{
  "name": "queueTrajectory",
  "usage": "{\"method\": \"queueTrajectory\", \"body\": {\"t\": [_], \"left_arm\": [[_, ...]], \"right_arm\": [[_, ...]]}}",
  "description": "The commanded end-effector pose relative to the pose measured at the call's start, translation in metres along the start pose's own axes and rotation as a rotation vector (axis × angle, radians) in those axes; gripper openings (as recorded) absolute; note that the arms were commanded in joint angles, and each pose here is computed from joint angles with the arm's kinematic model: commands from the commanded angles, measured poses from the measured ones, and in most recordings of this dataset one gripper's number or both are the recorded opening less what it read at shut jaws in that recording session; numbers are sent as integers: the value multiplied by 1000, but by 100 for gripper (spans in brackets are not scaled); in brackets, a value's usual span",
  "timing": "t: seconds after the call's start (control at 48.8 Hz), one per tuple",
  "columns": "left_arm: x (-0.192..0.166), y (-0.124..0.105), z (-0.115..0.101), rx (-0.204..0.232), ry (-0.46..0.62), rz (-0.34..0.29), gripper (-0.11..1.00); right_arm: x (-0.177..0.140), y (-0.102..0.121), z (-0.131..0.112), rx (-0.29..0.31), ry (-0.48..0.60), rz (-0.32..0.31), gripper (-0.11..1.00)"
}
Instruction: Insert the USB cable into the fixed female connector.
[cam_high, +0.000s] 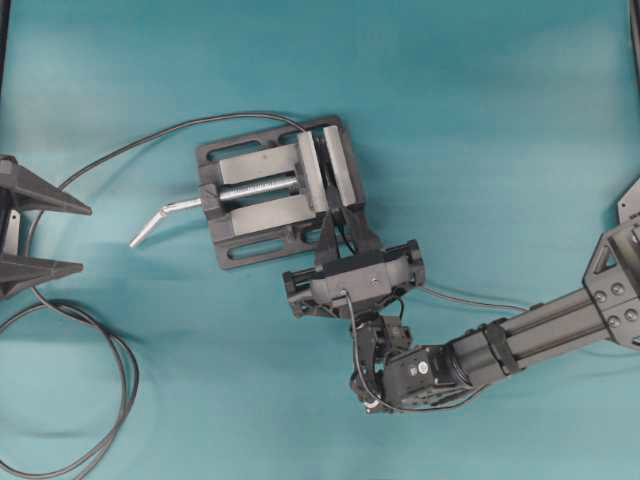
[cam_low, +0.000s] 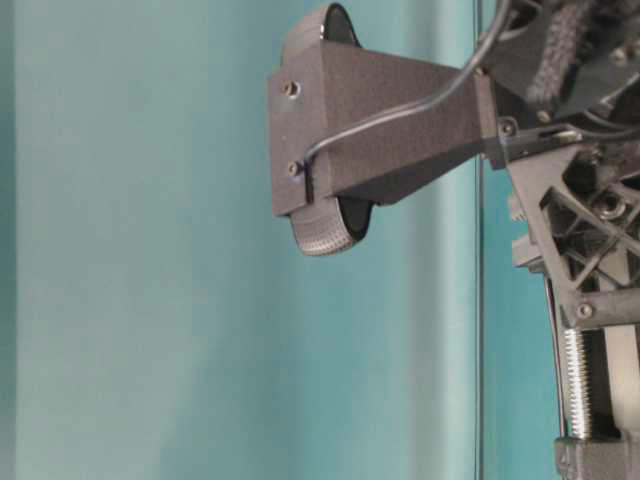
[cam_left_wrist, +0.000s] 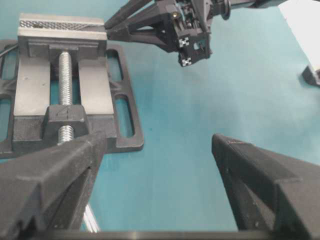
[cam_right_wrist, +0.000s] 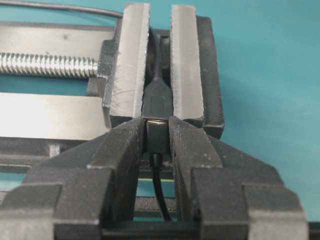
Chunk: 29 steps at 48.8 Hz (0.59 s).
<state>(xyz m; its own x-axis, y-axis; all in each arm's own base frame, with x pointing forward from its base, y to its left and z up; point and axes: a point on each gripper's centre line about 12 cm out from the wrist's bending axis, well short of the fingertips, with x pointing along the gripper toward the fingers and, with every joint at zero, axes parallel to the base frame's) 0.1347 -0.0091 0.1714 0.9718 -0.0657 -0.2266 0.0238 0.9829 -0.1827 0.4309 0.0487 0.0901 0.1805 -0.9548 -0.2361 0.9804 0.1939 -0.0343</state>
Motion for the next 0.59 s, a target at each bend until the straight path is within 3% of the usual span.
{"method": "queueTrajectory", "body": {"t": [0.0, 0.574], "left_arm": [[1, -1, 4, -5, -1, -3, 99], [1, -1, 4, -5, -1, -3, 99]], "right_arm": [[25, 1, 22, 57, 1, -58, 21], [14, 2, 18, 51, 14, -32, 21]]}}
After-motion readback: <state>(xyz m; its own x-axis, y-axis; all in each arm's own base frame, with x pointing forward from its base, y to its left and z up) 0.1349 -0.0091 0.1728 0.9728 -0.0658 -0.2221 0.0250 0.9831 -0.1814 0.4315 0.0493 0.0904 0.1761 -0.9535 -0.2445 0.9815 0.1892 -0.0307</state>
